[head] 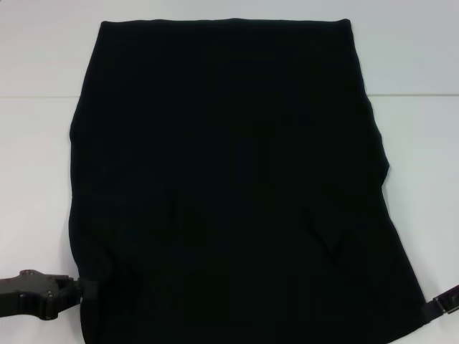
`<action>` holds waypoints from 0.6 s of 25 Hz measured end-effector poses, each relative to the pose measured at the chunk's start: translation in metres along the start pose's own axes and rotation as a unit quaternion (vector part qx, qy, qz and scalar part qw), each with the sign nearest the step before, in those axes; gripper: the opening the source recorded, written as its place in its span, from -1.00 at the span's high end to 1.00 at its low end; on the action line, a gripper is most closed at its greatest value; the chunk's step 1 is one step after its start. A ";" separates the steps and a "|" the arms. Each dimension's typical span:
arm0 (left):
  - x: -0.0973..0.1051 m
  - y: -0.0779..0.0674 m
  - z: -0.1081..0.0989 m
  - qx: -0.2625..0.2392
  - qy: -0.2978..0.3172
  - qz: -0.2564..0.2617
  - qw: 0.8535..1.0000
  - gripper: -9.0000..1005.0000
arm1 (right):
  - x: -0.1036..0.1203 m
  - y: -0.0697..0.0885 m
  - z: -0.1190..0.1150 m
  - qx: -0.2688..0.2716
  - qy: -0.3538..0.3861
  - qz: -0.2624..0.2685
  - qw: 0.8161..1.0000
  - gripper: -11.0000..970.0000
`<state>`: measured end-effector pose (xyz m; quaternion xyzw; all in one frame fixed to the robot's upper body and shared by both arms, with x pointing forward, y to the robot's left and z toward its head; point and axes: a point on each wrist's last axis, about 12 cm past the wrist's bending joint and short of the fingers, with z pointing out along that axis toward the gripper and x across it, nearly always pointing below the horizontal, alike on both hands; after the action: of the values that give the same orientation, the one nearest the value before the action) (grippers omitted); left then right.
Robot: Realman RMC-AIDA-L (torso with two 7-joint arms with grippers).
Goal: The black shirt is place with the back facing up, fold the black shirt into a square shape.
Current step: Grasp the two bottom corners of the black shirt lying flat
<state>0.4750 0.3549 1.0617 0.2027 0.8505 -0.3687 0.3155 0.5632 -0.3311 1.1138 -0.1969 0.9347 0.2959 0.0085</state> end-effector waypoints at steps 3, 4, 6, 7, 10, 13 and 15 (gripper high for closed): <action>0.001 0.000 0.000 0.000 0.000 -0.001 1.000 0.89 | 0.000 0.000 0.004 0.006 0.005 0.000 1.000 -0.49; 0.001 0.000 0.000 -0.001 -0.001 -0.001 1.000 0.89 | 0.000 0.000 0.005 0.007 0.007 0.000 1.000 -0.49; 0.001 0.000 0.000 -0.001 -0.001 -0.001 1.000 0.89 | -0.001 0.001 0.008 0.008 0.008 -0.001 1.000 -0.49; 0.001 0.000 0.000 -0.001 -0.001 -0.001 1.000 0.89 | -0.001 0.001 0.009 0.009 0.009 -0.001 1.000 -0.48; 0.001 0.000 -0.001 -0.001 -0.001 0.000 1.000 0.89 | -0.003 0.003 0.012 0.009 0.010 -0.002 1.000 -0.48; 0.001 0.000 -0.001 -0.001 -0.001 0.003 1.000 0.89 | -0.005 0.006 0.014 0.007 0.010 -0.004 1.000 -0.48; 0.001 0.000 -0.001 -0.001 -0.001 0.003 1.000 0.89 | -0.006 0.007 0.016 0.005 0.011 -0.004 1.000 -0.48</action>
<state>0.4739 0.3556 1.0613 0.2046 0.8499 -0.3672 0.3177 0.5648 -0.3142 1.1053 -0.2042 0.9353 0.2891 0.0010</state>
